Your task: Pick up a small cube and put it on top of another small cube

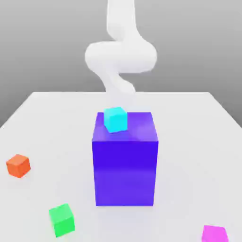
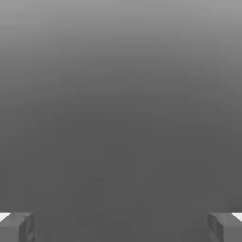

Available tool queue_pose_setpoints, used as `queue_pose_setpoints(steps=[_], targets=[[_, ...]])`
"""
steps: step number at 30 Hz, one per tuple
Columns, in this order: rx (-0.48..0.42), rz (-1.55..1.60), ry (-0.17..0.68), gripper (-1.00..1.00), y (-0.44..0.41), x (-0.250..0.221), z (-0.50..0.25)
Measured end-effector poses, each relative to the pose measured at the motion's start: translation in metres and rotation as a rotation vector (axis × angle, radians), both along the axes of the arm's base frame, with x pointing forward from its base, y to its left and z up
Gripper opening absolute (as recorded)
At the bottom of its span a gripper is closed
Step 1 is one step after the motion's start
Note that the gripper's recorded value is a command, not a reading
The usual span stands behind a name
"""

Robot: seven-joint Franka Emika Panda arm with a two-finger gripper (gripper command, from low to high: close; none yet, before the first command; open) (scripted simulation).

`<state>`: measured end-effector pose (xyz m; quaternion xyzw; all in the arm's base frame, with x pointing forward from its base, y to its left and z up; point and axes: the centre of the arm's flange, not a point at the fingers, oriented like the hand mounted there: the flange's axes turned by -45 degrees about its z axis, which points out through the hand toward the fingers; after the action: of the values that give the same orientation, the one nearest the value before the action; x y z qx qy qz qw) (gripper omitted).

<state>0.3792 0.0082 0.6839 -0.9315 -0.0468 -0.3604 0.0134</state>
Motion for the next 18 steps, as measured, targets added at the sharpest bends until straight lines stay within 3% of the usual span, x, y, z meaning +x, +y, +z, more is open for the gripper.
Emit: queue_pose_setpoints(steps=[9, 18], targets=[[-0.100, 0.380, 0.197, 0.00, 0.055, 0.098, -0.121], [-0.239, 0.747, 0.359, 0.00, 0.133, 0.144, -0.265]])
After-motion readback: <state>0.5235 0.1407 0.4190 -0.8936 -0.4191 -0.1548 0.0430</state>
